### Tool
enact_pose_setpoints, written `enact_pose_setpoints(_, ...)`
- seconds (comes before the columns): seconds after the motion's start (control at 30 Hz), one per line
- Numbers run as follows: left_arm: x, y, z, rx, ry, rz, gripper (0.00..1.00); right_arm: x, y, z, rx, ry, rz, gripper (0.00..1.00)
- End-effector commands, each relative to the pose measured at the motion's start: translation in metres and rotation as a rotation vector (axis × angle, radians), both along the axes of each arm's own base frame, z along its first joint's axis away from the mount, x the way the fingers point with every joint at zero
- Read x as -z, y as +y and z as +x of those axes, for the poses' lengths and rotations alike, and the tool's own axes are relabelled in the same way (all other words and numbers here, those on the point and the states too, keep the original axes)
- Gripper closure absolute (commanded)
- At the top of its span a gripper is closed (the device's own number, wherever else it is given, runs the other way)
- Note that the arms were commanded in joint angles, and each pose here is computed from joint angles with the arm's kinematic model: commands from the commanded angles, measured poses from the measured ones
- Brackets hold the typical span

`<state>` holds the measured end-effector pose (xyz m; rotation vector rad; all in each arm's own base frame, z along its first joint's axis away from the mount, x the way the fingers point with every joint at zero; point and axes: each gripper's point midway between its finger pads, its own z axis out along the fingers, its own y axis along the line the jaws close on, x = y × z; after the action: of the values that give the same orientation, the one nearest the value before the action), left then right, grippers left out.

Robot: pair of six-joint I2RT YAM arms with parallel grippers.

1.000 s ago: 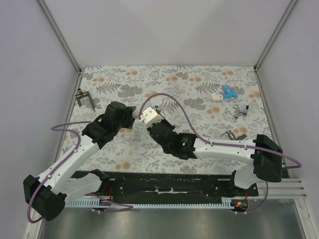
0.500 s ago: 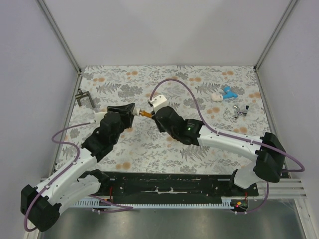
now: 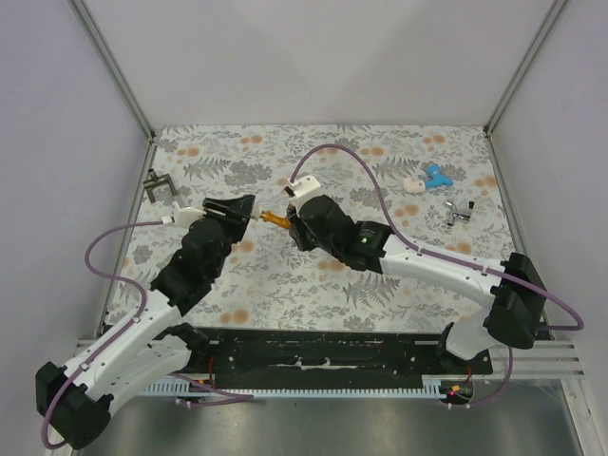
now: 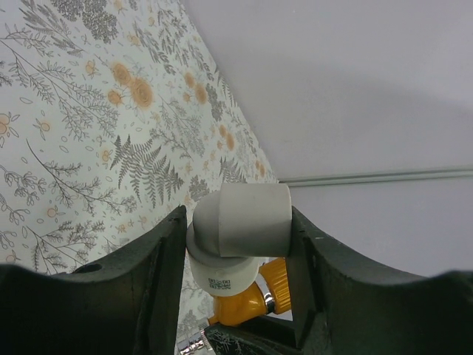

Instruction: Install the water faucets

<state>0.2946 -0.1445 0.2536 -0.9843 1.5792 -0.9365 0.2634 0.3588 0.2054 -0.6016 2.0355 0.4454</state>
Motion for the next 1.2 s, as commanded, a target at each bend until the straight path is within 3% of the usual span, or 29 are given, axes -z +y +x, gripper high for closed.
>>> enact_pose_setpoints(0.0,-0.026,0.002,0.000,-0.006,-0.116,0.014,0.98,-0.056,0.024,-0.001,-0.033,0.030,0.241,1.00)
enact_pose_setpoints(0.37,-0.054,0.001,-0.010,0.036,-0.367,-0.025,0.98,-0.052,0.028,0.003,-0.064,0.221,0.406,1.00)
enact_pose_setpoints(0.5,-0.061,-0.001,-0.021,0.078,-0.464,0.039,0.98,-0.055,0.027,0.005,-0.077,0.271,0.449,1.00)
enact_pose_setpoints(0.7,-0.052,0.000,-0.022,0.082,-0.473,0.088,0.98,-0.057,0.022,0.005,-0.130,0.265,0.467,1.00)
enact_pose_setpoints(0.9,-0.044,-0.010,-0.020,0.113,-0.498,0.029,0.98,-0.058,0.018,0.007,-0.168,0.290,0.573,1.00)
enact_pose_setpoints(1.17,-0.021,-0.016,-0.004,0.102,-0.419,0.071,0.98,-0.030,0.010,0.018,-0.153,0.326,0.577,1.00)
